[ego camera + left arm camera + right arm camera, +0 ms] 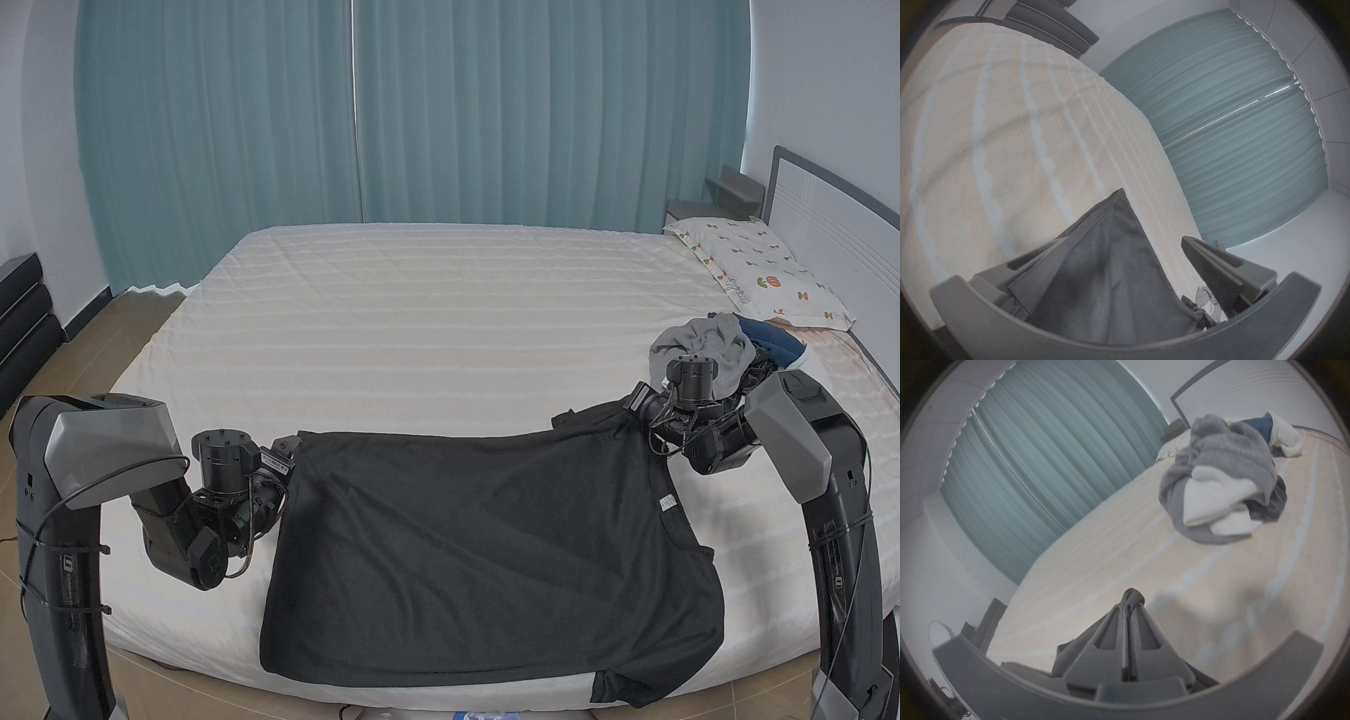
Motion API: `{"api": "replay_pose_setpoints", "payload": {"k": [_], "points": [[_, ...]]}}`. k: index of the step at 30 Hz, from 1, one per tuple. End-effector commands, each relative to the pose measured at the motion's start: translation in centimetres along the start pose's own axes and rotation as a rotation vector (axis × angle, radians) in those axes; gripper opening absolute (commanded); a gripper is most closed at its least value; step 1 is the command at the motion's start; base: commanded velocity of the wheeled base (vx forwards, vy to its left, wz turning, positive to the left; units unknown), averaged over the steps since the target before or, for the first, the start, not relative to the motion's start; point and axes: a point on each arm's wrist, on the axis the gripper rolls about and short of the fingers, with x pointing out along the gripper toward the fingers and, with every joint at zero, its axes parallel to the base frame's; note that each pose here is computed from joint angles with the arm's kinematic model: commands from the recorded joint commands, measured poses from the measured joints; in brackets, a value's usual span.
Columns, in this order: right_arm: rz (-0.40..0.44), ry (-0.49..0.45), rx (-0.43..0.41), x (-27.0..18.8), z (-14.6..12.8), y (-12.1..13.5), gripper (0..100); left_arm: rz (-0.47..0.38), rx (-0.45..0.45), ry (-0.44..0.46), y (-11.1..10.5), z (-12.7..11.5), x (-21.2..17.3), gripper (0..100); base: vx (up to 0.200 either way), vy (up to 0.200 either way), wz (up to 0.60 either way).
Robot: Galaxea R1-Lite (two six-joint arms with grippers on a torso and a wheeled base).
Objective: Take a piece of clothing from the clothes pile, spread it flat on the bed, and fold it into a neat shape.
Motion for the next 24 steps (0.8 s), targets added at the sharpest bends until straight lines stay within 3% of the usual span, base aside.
{"api": "replay_pose_setpoints", "payload": {"k": [1, 11, 12, 24], "points": [[0.026, -0.091, 0.021, 0.0, 1.3, 0.1, 0, 0.007, 0.001, 0.002, 0.2, -0.1, 0.1, 100, 0.000, 0.000, 0.00], [-0.046, -0.024, 0.020, 0.7, -0.5, -1.9, 0, 0.012, 0.002, 0.004, 0.4, -0.2, 0.2, 100, 0.000, 0.000, 0.00], [-0.050, -0.023, 0.019, 0.8, -0.6, -2.1, 100, 0.011, 0.002, 0.004, 0.4, -0.2, 0.2, 100, 0.000, 0.000, 0.00], [-0.063, 0.013, 0.038, -1.4, 0.8, -3.1, 100, 0.020, 0.005, 0.006, 0.7, -0.3, 0.3, 100, 0.000, 0.000, 0.00]]}}
